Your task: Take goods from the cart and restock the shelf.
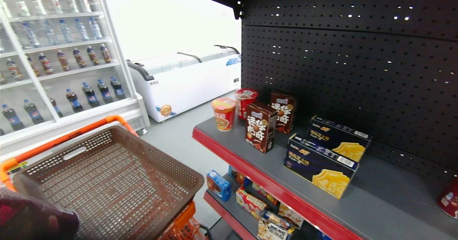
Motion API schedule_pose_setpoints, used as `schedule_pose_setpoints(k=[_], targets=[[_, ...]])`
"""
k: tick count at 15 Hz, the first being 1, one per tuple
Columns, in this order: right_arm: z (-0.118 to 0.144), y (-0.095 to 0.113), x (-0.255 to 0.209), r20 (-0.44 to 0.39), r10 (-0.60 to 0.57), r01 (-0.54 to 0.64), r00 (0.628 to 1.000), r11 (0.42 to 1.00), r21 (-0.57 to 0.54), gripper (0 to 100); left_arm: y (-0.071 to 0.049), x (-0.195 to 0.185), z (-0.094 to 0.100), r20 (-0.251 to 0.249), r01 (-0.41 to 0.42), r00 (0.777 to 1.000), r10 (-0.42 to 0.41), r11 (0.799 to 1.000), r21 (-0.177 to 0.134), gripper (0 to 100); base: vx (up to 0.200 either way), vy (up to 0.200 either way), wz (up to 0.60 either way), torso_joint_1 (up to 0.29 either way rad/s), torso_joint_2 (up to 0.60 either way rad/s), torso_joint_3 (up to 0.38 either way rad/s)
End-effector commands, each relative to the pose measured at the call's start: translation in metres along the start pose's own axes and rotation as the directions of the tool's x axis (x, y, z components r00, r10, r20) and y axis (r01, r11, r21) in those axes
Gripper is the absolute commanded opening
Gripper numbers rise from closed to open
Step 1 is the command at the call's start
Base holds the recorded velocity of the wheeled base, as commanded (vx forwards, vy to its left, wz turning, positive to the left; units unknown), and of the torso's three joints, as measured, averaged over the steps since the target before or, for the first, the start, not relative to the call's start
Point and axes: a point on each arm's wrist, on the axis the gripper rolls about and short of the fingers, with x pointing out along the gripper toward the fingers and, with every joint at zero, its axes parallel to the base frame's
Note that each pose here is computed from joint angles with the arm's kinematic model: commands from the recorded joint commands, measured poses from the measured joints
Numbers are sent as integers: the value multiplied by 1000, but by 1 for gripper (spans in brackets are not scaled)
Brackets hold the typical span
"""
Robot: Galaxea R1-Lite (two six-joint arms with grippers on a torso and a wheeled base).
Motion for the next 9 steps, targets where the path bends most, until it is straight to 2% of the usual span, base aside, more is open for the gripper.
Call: schedule_pose_setpoints(k=[1,9], targets=[[0,0,0,0,1,-1,1000,1000,0,100,0,0,-1,-3,0,1000,0,1000,0,0,0,0,-600,17,12,2],[0,0,0,0,1,-1,1000,1000,0,100,0,1,-7,-26,1,1000,-1,1000,-6,0,0,0,-600,4,1,2]])
